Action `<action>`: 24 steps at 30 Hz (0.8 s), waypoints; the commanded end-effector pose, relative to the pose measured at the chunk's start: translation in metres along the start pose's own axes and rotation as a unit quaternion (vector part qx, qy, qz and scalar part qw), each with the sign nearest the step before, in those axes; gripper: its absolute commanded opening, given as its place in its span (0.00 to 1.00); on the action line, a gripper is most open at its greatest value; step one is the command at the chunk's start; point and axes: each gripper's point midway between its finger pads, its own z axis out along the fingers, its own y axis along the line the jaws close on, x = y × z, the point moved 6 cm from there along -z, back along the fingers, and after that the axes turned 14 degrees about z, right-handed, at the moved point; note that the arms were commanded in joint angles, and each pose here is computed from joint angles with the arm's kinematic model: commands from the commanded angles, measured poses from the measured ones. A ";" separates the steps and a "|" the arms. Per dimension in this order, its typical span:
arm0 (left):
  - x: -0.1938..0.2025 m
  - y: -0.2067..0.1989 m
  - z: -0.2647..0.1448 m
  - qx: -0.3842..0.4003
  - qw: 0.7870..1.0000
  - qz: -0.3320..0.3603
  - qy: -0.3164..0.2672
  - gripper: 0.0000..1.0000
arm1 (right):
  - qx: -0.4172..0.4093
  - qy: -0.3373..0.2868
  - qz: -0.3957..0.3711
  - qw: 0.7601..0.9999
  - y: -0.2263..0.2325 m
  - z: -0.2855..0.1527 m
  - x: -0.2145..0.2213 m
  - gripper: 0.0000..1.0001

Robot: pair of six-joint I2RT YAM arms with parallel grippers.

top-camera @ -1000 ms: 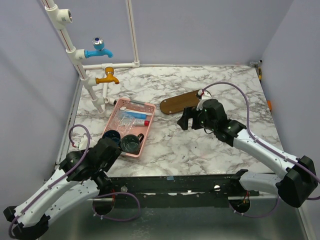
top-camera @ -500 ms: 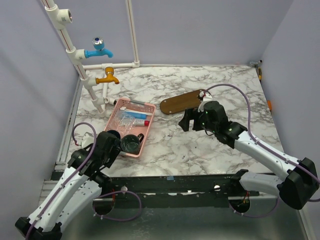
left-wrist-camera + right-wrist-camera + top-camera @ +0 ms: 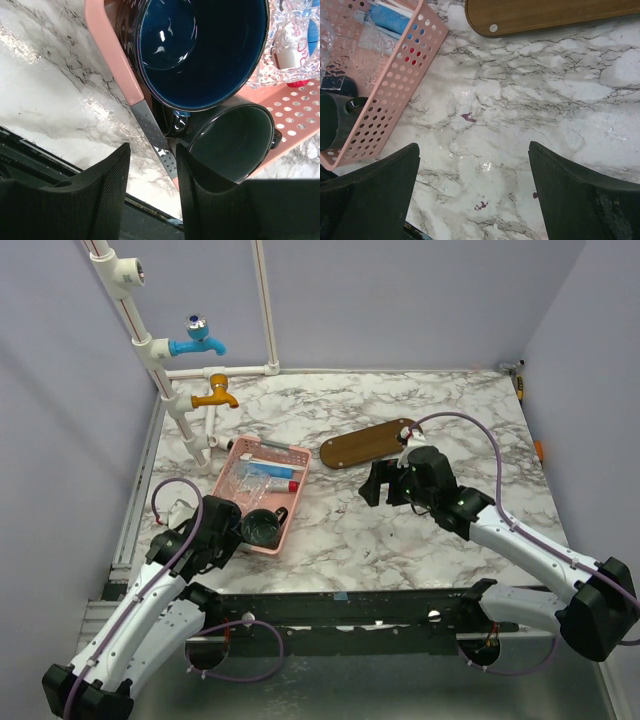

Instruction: Prepare toiletry sets of a toothbrush and toothpaste on the tray

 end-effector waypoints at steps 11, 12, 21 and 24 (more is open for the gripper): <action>-0.001 -0.003 0.009 0.009 1.000 0.027 0.006 0.21 | 0.016 -0.008 0.004 1.000 -0.003 0.007 0.001 0.92; -0.001 -0.004 0.009 0.012 0.999 0.032 0.007 0.19 | 0.016 -0.007 0.005 1.000 -0.002 0.008 0.001 0.92; 0.006 -0.010 0.014 0.037 0.996 0.079 0.034 0.00 | 0.019 -0.004 0.001 1.000 -0.002 0.013 -0.001 0.92; 0.008 -0.016 0.013 0.064 0.992 0.102 0.042 0.00 | 0.022 -0.003 -0.002 1.000 -0.002 0.014 -0.001 0.92</action>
